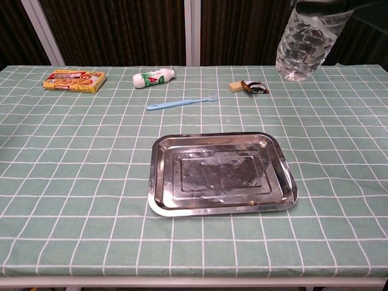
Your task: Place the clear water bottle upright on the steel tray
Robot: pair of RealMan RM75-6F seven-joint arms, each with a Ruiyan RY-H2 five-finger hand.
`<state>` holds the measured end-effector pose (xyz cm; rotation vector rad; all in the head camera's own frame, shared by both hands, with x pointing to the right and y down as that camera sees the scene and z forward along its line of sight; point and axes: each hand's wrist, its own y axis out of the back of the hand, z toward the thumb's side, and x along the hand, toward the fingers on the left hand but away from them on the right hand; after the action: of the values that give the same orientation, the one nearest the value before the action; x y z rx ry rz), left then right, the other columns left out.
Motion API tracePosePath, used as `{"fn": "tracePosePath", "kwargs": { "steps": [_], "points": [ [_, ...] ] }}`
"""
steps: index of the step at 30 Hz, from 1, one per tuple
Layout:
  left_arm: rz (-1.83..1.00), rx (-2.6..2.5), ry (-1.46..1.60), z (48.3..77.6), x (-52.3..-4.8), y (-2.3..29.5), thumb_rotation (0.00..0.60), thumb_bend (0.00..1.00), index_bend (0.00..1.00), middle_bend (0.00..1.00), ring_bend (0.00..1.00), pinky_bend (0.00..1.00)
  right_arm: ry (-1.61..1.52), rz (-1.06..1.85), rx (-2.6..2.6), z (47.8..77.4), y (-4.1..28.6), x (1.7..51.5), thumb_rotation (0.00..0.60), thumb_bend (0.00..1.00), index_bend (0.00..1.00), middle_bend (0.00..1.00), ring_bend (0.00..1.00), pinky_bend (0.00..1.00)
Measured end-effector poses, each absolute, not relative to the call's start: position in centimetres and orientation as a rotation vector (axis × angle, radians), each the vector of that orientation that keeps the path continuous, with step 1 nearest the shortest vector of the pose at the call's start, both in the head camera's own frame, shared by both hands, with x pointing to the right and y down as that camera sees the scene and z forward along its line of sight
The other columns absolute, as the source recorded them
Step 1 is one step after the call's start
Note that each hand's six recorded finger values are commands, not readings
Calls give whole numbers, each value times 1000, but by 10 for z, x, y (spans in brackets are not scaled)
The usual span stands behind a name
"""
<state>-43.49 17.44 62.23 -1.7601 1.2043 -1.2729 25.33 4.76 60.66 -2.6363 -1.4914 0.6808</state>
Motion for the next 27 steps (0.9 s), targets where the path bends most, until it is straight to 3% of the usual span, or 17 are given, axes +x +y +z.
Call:
{"fn": "tracePosePath", "kwargs": {
  "steps": [2,9,15,20,23,27],
  "points": [
    [-1280,-1761,1207,623,-436,176,600,274,173,180,87,188,-1511,730,-2632,614,51,258,600,105,681,522,324,361],
    [-1299,-1754,1203,622,-442,179,600,274,173,180,87,188,-1605,1078,-2530,680,58,315,600,132,681,527,327,362],
    [-1286,-1750,1197,620,-439,174,600,274,173,180,87,188,-1561,880,-2517,648,34,294,600,106,681,528,331,373],
    [-1294,-1751,1205,621,-442,173,600,274,173,180,87,188,-1535,655,-2668,613,50,240,600,108,681,529,332,374],
    [-1302,-1758,1206,623,-444,177,600,274,173,180,87,188,-1542,670,-2753,619,67,228,600,118,680,528,332,374],
    [-1301,-1758,1209,623,-444,178,600,274,173,180,87,188,-1553,866,-2759,659,86,245,600,124,680,528,331,374]
  ]
}}
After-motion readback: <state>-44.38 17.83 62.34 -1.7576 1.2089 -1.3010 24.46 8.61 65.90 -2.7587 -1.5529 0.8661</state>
